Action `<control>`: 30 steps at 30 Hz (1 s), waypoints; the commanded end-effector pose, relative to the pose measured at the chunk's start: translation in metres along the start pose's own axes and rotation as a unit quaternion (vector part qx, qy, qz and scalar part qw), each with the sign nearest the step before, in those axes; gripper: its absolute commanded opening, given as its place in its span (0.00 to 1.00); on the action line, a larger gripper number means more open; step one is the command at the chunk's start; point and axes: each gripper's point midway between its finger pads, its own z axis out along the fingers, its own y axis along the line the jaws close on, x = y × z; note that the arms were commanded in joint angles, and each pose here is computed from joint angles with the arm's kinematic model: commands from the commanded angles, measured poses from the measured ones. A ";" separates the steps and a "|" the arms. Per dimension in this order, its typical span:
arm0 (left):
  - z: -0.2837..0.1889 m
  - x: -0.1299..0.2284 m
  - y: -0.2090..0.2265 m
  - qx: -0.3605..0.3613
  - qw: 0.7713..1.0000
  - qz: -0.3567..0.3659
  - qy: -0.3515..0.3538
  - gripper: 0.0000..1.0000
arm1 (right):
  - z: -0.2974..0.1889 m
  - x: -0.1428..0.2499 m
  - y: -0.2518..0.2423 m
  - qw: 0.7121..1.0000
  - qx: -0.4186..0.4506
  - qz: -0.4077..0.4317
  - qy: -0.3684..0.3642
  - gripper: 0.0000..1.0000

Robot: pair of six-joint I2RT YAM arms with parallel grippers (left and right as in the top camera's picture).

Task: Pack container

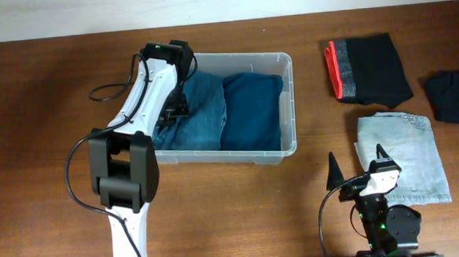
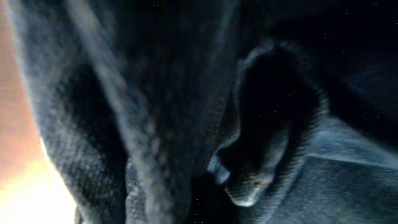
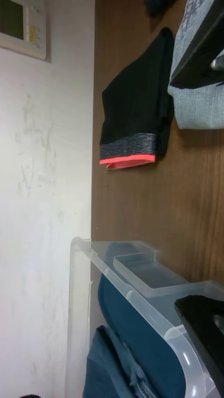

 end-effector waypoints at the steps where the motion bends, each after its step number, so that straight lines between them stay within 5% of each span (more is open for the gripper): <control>1: -0.015 -0.021 -0.009 0.032 0.999 -0.014 -0.028 0.01 | 0.000 0.001 -0.001 1.000 0.000 -0.001 0.000 0.99; 11: -0.088 -0.086 -0.012 0.093 0.978 -0.056 -0.181 0.01 | 0.000 0.001 -0.001 1.000 0.000 -0.001 0.000 0.99; 30: 0.023 -0.095 -0.033 0.050 0.992 -0.046 -0.102 0.01 | 0.000 0.001 -0.001 1.000 0.000 -0.001 0.000 0.99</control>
